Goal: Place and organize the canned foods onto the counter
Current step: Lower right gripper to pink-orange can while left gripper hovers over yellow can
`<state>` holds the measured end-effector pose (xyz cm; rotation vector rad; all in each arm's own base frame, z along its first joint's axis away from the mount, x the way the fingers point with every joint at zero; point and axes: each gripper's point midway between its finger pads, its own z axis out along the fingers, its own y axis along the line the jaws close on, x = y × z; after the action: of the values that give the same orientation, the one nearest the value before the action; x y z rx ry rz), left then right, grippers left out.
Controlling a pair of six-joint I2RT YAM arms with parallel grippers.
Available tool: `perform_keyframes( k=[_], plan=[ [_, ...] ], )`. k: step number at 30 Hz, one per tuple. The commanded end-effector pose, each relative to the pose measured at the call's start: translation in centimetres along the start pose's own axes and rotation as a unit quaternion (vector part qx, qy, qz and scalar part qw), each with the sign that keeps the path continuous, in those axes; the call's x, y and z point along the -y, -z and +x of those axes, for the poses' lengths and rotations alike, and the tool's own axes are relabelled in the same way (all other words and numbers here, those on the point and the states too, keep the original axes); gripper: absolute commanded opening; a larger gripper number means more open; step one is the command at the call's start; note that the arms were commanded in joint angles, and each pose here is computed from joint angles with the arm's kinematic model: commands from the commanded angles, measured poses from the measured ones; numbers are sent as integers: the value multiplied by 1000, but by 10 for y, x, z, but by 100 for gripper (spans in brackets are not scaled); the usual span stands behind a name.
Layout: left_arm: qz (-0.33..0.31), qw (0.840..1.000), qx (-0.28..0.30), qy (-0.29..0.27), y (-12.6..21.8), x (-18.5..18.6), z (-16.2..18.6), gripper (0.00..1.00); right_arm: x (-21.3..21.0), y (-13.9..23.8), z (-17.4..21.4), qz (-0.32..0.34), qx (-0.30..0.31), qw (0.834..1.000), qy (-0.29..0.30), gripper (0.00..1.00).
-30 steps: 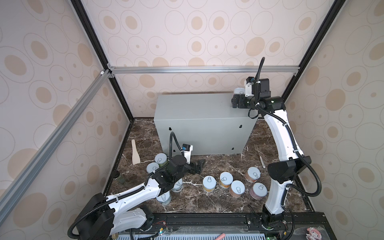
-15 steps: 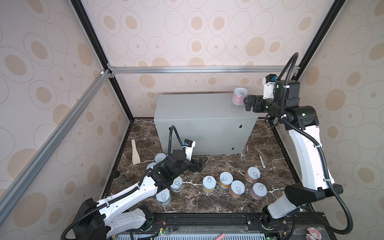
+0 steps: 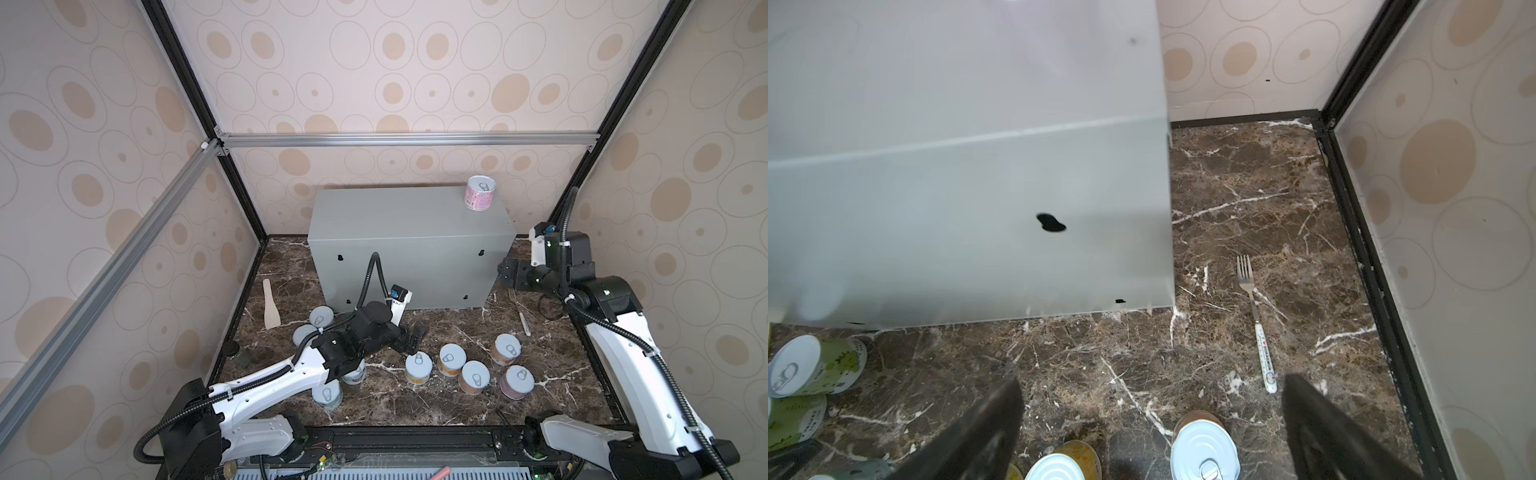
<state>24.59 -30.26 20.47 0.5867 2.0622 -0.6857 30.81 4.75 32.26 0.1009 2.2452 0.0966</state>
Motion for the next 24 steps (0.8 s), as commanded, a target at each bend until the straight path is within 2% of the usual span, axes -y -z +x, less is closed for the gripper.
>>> perform_keyframes(
  k=[1, 11, 19, 24],
  plan=[
    [10, 1000, 14, -5, -3, 8, -6, 99, 17, 6, 21, 25, 8, 999, -36, 99],
    [25, 1000, 9, 8, -20, 12, 17, 99, 68, -3, 129, 122, -28, 981, -147, 99],
    [28, 1000, 5, 11, -28, 9, 34, 99, 91, 1, 181, 185, -72, 959, -201, 99],
    [37, 999, 5, 12, -30, 10, 39, 99, 90, -7, 214, 185, -109, 948, -234, 99]
  ],
)
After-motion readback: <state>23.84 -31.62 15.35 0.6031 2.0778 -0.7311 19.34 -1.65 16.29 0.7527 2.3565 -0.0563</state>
